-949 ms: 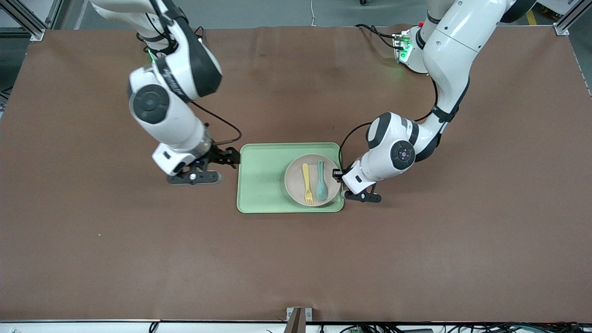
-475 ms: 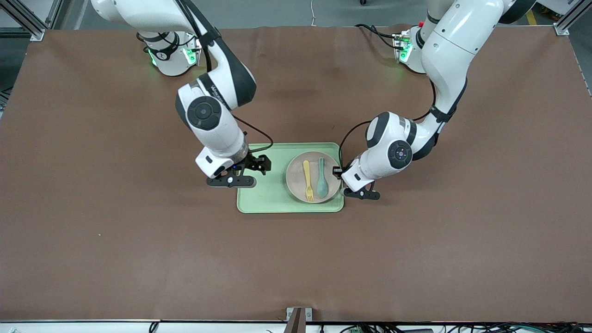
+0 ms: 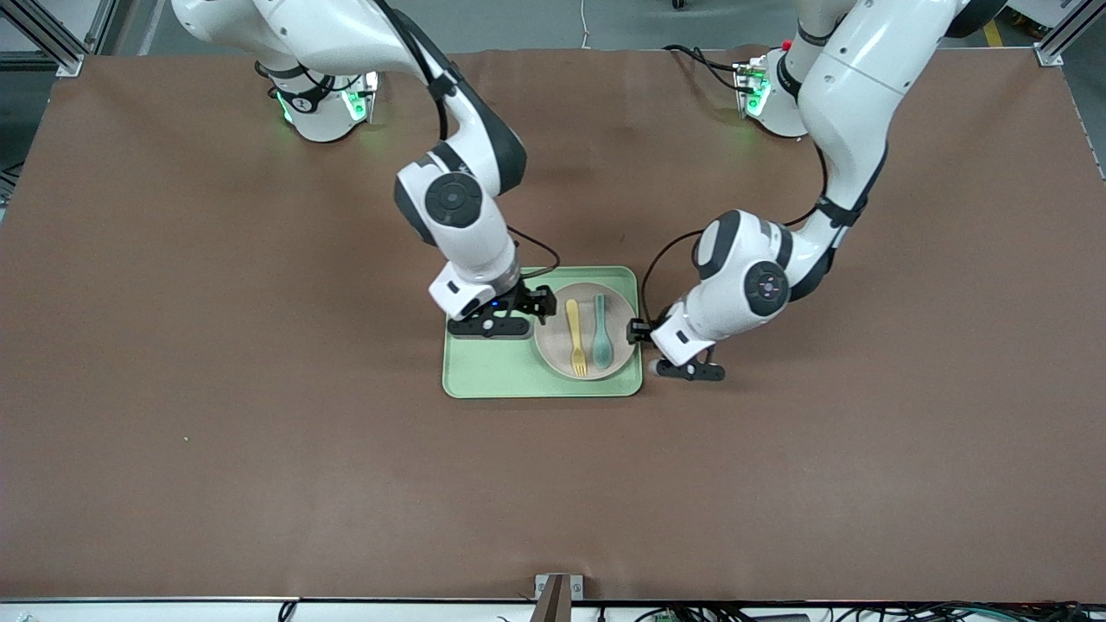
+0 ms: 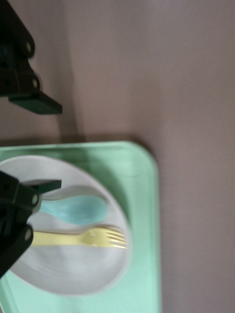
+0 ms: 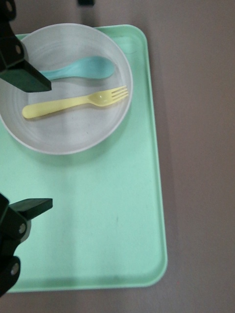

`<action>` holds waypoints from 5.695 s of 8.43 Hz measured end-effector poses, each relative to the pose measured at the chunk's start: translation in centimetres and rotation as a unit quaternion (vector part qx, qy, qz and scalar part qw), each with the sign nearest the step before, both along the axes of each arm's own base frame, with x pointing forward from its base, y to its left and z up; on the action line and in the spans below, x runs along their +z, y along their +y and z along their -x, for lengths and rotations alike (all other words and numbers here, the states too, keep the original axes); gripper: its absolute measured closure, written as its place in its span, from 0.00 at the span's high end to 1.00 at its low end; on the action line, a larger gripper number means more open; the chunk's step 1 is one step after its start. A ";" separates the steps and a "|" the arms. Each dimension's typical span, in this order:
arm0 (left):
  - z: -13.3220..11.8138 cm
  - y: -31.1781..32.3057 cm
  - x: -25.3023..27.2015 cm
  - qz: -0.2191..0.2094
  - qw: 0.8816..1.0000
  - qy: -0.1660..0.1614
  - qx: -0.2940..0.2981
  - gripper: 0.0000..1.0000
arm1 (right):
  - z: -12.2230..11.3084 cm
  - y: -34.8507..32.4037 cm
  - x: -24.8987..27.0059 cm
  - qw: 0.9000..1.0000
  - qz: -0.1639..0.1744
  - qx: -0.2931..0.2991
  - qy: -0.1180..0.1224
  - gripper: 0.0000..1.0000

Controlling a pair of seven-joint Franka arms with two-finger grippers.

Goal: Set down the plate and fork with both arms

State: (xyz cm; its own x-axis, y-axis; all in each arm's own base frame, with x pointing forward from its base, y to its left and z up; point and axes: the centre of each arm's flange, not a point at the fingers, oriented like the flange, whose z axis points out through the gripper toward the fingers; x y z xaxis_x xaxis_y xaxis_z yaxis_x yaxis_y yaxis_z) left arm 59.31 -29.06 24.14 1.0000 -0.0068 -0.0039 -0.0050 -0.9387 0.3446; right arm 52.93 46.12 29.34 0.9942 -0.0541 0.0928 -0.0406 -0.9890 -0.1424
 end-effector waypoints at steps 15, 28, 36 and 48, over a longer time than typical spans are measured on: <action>6.4 27.0 36.3 -0.180 0.981 -0.059 0.047 1.00 | 3.7 7.9 -9.7 0.996 0.049 0.076 -0.025 0.44; 4.4 27.3 39.4 -0.185 0.980 -0.076 0.003 1.00 | 3.3 8.3 -6.2 0.998 0.066 0.005 0.000 0.22; 4.7 27.4 39.4 -0.185 0.981 -0.063 0.003 1.00 | 0.6 -6.4 -6.4 0.995 0.067 -0.051 0.046 0.22; 4.7 27.4 39.5 -0.185 0.981 -0.065 0.003 1.00 | -2.6 -15.7 10.7 0.996 0.040 -0.075 0.034 0.71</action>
State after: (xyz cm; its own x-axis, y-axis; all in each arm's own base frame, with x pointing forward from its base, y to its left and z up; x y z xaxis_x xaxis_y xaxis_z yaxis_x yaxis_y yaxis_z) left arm 54.65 -1.67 63.68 0.9923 -0.0227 0.1217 -0.0201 -0.9995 -0.0230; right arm 55.54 30.40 40.04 0.9797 -0.1974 0.0362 -0.1952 -0.9792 -0.0557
